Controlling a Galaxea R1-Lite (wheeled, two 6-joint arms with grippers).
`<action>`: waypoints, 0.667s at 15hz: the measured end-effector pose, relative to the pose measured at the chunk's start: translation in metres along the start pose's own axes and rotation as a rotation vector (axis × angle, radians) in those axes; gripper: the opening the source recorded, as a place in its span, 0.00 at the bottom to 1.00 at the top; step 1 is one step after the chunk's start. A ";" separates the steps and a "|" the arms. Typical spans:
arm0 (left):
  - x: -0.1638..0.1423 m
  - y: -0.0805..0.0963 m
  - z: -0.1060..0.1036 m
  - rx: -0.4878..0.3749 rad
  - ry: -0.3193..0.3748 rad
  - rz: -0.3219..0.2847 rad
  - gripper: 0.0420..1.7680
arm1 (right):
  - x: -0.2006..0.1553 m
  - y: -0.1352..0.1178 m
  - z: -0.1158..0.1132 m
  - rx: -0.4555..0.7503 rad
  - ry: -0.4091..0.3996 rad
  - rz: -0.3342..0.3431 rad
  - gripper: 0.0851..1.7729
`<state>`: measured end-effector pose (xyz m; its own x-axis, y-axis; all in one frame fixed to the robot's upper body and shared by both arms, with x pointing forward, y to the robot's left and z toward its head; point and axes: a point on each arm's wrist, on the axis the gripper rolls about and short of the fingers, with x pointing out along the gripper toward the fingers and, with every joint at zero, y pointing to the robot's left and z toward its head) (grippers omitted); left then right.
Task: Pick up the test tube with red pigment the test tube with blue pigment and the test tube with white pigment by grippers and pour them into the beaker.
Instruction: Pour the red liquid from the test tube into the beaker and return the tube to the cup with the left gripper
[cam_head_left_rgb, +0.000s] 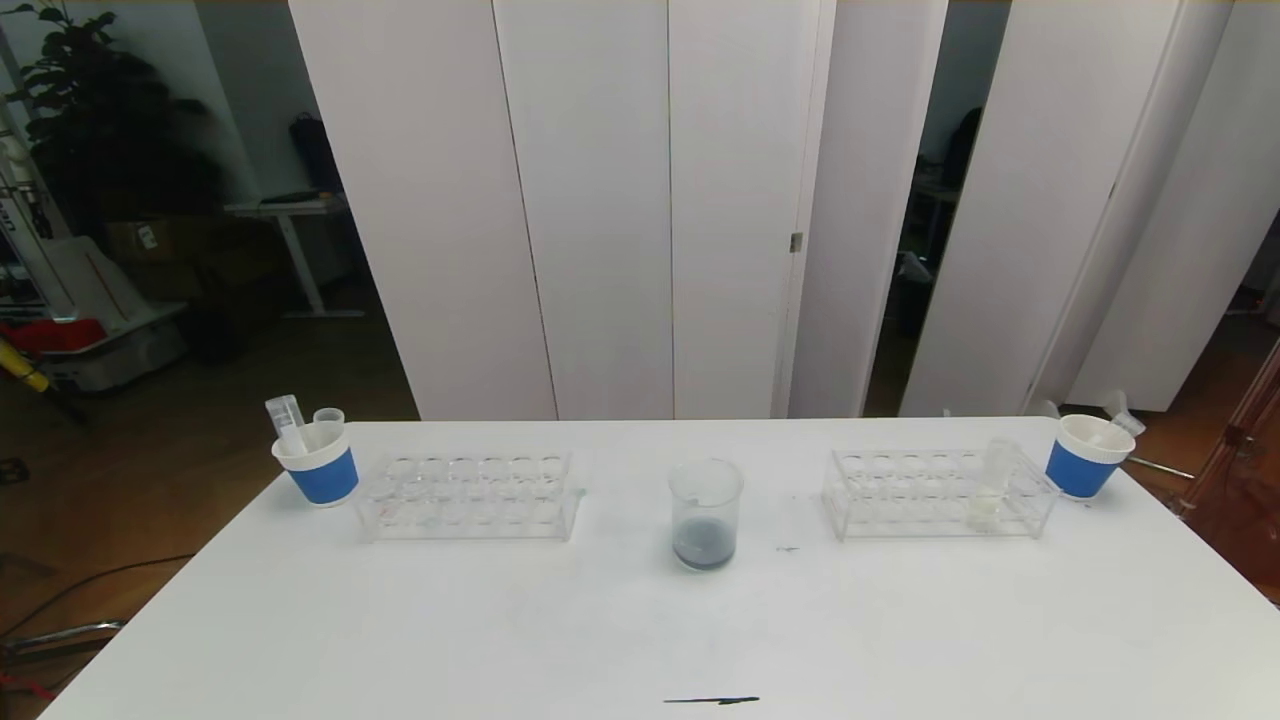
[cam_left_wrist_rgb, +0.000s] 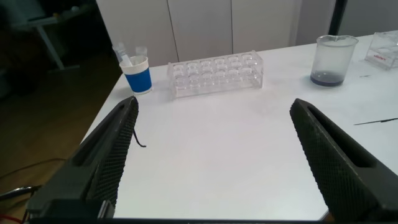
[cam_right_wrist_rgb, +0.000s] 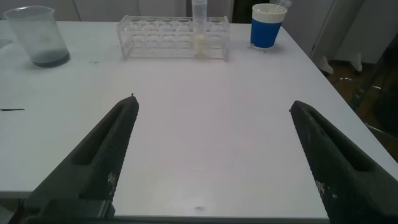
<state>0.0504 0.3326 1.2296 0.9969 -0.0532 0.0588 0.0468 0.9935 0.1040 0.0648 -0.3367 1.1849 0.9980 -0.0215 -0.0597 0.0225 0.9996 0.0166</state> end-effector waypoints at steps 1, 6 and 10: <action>0.003 -0.001 -0.009 -0.009 0.005 0.000 0.99 | 0.000 0.000 0.000 0.000 0.000 -0.001 0.98; 0.015 -0.004 -0.045 -0.024 0.049 0.007 0.99 | 0.000 0.000 0.000 0.000 -0.001 0.000 0.98; 0.016 -0.004 -0.048 -0.034 0.057 0.018 0.99 | 0.000 0.000 0.000 0.000 -0.001 0.000 0.98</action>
<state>0.0688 0.3330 1.1827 0.9995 -0.0302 0.0040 0.0299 0.9971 0.0696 0.0648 -0.3367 1.1850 0.9980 -0.0219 -0.0589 0.0229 0.9996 0.0166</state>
